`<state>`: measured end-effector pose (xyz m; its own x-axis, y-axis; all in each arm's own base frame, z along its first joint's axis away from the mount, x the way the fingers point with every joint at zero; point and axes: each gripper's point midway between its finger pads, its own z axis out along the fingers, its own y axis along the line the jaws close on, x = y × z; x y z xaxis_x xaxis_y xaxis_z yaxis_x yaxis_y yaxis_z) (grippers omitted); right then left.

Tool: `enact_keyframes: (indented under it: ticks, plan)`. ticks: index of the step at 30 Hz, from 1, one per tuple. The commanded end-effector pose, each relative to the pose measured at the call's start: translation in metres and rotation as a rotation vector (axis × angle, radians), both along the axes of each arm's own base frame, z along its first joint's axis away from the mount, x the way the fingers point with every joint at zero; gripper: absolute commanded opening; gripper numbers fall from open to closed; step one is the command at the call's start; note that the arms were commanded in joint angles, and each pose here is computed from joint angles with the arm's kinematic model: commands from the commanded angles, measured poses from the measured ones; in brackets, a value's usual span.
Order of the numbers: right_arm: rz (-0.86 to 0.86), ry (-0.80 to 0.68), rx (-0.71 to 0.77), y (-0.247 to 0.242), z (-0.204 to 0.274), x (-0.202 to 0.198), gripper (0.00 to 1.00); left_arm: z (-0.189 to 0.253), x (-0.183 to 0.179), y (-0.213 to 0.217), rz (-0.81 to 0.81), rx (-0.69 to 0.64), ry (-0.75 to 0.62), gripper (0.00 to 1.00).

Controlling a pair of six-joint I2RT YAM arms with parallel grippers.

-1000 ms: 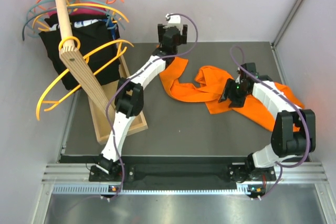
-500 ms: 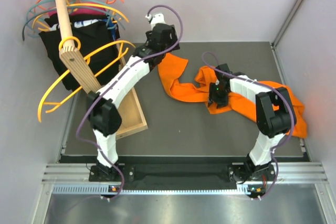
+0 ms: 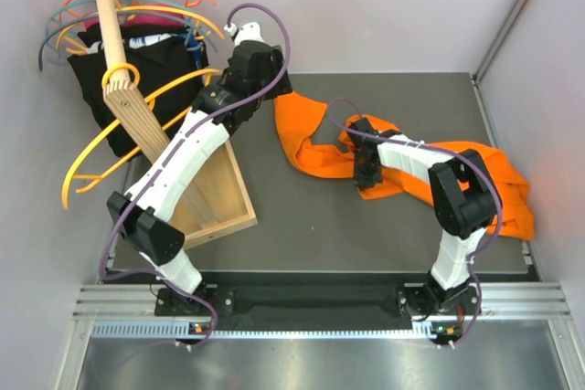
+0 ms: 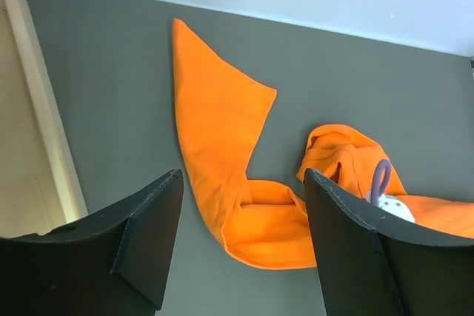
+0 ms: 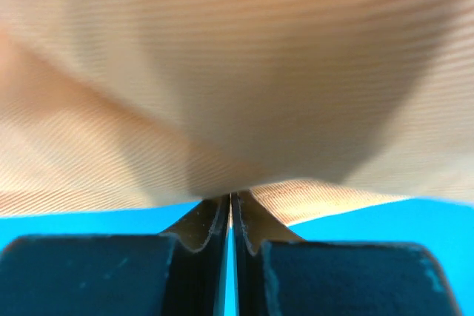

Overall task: Place the trousers on the hanger
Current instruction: Flatten out the trousers at the center of the board.

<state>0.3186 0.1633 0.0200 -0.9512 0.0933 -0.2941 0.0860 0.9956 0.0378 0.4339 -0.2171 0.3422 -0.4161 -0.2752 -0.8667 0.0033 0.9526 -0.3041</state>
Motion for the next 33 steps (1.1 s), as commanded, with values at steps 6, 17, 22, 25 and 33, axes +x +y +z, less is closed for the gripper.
enact_keyframes:
  ticks: [6, 17, 22, 25, 33]
  plan:
    - [0.172, 0.216, 0.318, 0.119, 0.013, -0.105, 0.00, 0.057, -0.016, 0.020, -0.005, 0.020, -0.143, 0.71]
    - [0.245, 0.030, 0.100, 0.059, 0.046, -0.078, 0.77, 0.061, -0.023, 0.001, -0.087, -0.067, -0.136, 0.67]
    - [0.262, 0.067, 0.098, 0.067, 0.028, -0.084, 0.85, 0.049, -0.024, 0.007, -0.064, -0.046, -0.105, 0.66]
    - [0.286, 0.104, 0.093, 0.085, 0.015, -0.093, 0.82, 0.046, -0.024, 0.009, -0.061, -0.031, -0.098, 0.66]
    - [0.233, 0.157, -0.050, 0.083, -0.032, -0.107, 0.51, 0.045, -0.032, 0.013, -0.068, -0.018, -0.094, 0.65]
